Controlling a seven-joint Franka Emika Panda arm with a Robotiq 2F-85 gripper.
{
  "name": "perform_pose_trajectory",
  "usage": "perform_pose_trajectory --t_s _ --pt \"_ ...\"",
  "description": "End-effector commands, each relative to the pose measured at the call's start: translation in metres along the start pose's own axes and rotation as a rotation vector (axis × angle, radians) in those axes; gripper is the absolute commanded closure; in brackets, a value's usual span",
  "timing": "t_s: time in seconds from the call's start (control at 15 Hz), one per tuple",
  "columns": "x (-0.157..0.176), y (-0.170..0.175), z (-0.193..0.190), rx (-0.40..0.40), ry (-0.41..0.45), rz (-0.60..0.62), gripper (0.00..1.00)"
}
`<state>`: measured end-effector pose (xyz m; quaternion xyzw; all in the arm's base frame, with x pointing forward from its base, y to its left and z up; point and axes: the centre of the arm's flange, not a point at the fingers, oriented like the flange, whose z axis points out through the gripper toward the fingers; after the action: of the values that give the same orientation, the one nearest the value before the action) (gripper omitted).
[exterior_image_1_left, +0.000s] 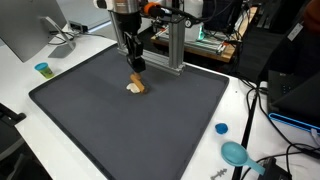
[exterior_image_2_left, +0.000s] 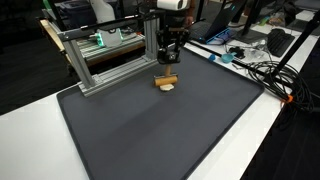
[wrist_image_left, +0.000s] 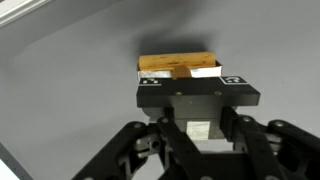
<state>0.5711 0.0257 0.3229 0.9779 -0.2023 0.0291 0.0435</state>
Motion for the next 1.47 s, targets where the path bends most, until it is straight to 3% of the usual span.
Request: perform_pose_trajectory --t_s 0.0,0.2,0.33,0.67,0.87,0.93,1.0,1.07,1.2,1.27,1.4 --pt "0.014 0.000 0.021 -0.065 -0.038 0.051 0.79" --pt "0.013 0.009 0.019 -0.104 -0.117 0.034 0.79" --pt "0.011 0.014 0.009 -0.073 -0.134 0.046 0.79" --pt "-0.005 0.044 -0.058 0.049 -0.077 0.047 0.79" --pt "-0.013 0.043 -0.092 0.148 -0.018 0.191 0.79" --pt "-0.015 0.037 -0.095 0.154 0.000 0.233 0.79" --pt "0.004 0.039 -0.079 0.111 -0.037 0.158 0.79" --pt "0.001 0.038 -0.087 0.118 -0.027 0.165 0.54" --pt "0.001 0.038 -0.083 0.114 -0.034 0.162 0.54" --pt "0.001 0.037 -0.078 0.109 -0.041 0.162 0.79" --pt "-0.003 0.024 -0.082 0.103 -0.045 0.339 0.79"
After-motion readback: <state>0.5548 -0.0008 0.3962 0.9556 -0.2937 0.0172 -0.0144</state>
